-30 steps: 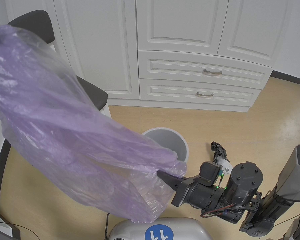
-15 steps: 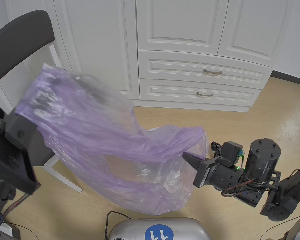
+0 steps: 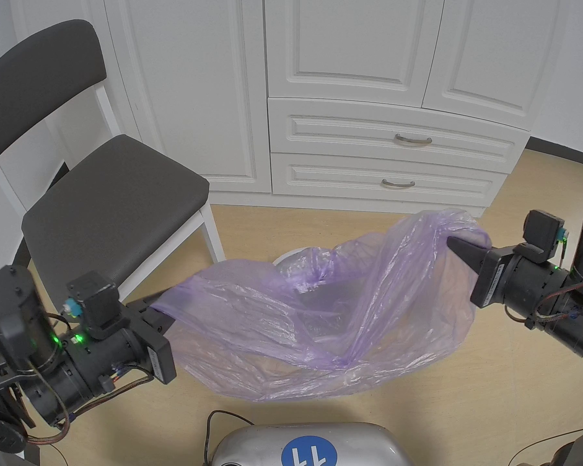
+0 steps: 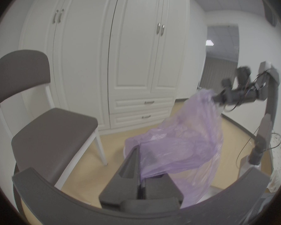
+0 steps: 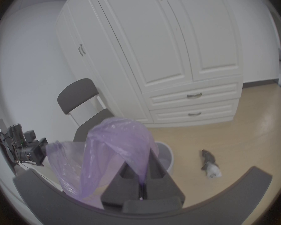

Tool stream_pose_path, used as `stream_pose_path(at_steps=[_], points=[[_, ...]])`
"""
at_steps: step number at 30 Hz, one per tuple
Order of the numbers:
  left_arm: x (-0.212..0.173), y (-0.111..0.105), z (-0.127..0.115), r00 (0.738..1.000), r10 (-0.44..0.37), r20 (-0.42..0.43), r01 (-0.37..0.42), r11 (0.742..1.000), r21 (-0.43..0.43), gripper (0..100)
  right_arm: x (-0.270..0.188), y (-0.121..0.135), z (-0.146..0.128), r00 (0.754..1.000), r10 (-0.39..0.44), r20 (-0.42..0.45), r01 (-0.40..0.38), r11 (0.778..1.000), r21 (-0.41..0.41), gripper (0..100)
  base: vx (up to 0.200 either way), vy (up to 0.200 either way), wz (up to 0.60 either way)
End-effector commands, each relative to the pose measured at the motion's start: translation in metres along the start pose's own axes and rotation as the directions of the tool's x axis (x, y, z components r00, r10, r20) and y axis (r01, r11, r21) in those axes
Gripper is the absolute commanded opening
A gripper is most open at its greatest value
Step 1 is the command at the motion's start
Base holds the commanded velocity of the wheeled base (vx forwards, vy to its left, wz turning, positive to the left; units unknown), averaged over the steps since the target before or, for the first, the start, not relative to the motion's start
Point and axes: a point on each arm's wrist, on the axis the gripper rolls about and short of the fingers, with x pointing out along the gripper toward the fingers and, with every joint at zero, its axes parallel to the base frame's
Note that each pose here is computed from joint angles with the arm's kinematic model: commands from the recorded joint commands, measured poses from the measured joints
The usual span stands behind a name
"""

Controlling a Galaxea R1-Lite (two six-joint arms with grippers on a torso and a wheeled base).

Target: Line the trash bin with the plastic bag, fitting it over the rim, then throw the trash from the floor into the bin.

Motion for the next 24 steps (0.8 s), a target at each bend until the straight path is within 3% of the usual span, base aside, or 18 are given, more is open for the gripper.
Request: stream_pose_path(at_steps=[1, 5, 11, 17, 23, 24], points=[[0.029, 0.007, -0.034, 0.982, 0.056, -0.180, -0.052, 0.998, 0.024, 0, -0.014, -0.005, 0.005, 0.999, -0.039, 0.035, 0.041, 0.998, -0.056, 0, 0.000, 0.000, 0.00], [0.039, 0.008, -0.041, 0.977, 0.067, -0.202, -0.065, 0.998, 0.015, 0, -0.008, -0.007, -0.006, 0.999, -0.052, -0.009, 0.051, 0.994, -0.101, 0, 0.000, 0.000, 0.00], [0.059, 0.019, -0.047, 0.985, 0.121, -0.125, -0.123, 0.992, -0.002, 0, -0.004, -0.013, -0.022, 0.991, -0.121, -0.060, 0.108, 0.977, -0.183, 0, 0.000, 0.000, 0.00], [0.062, 0.046, -0.045, 0.975, 0.224, -0.004, -0.224, 0.974, -0.023, 0, -0.011, -0.024, -0.038, 0.977, -0.187, -0.106, 0.142, 0.931, -0.337, 0, 0.000, 0.000, 0.00], [0.046, 0.060, -0.041, 0.972, 0.233, 0.022, -0.234, 0.970, 0.057, 0, -0.017, -0.029, -0.045, 0.965, -0.233, -0.120, 0.165, 0.896, -0.412, 0, 0.000, 0.000, 0.00], [0.039, 0.061, -0.037, 0.977, 0.209, 0.043, -0.212, 0.974, 0.076, 0, -0.019, -0.031, -0.046, 0.961, -0.250, -0.115, 0.178, 0.882, -0.436, 0, 0.000, 0.000, 0.00]])
